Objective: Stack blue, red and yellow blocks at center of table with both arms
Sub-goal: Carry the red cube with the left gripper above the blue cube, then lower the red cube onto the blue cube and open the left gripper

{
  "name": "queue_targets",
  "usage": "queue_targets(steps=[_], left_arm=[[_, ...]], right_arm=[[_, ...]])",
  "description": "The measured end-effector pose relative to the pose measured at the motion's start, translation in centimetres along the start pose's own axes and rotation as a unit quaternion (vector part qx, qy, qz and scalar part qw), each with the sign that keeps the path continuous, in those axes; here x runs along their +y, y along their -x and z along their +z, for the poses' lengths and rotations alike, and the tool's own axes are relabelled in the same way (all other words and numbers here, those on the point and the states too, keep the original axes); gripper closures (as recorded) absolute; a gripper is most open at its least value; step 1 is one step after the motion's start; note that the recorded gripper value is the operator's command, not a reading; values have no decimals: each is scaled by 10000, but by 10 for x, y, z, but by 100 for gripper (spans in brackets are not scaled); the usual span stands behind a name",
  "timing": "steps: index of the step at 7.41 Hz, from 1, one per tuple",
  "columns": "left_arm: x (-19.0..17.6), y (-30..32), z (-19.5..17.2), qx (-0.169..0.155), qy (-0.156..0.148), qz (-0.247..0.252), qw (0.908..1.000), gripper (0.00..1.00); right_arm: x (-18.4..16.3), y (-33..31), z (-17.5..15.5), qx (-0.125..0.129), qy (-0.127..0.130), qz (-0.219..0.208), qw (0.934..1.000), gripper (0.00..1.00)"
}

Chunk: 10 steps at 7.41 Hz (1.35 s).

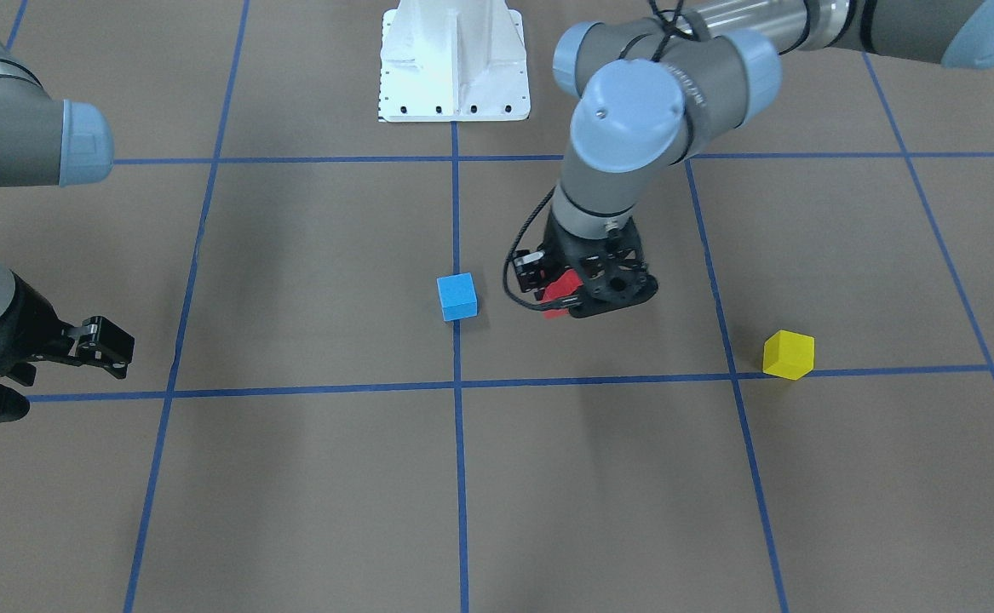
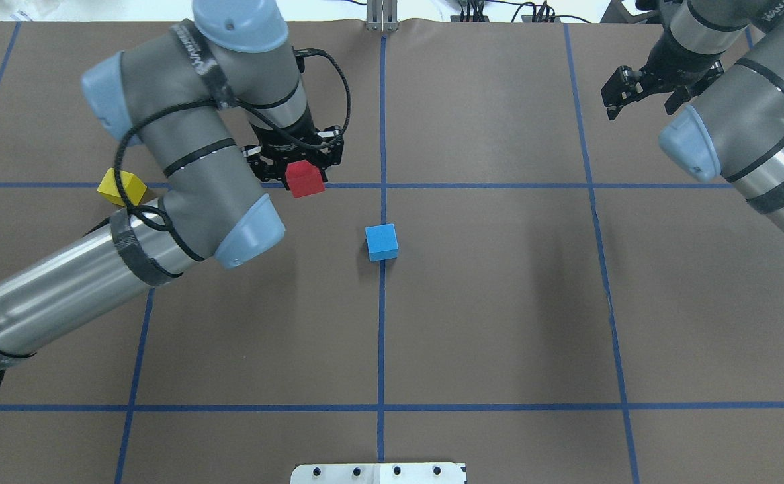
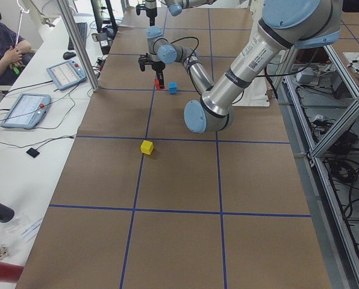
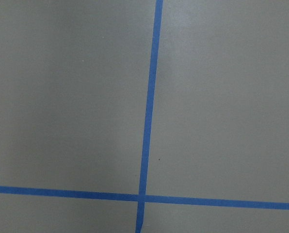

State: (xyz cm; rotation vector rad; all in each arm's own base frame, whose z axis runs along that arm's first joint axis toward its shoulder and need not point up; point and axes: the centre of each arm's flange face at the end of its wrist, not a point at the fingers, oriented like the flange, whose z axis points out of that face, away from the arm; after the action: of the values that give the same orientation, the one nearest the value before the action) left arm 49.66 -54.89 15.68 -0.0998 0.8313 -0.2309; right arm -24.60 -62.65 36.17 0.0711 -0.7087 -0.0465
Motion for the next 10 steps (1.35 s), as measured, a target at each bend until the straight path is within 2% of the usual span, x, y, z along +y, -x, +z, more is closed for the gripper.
queue_targets(steps=[4,7,10], left_arm=[[47,-52,47,34,21,106,9999,100],[72,-62,60,30,93,205,9997,100],[82,-69,65,47,140,243,9996,100]], right_arm=[[1,-3,1,10,11,18,10000,1],[1,-4,1,11,12,20,10000,1],[1,-4,2,12,14,21,10000,1]])
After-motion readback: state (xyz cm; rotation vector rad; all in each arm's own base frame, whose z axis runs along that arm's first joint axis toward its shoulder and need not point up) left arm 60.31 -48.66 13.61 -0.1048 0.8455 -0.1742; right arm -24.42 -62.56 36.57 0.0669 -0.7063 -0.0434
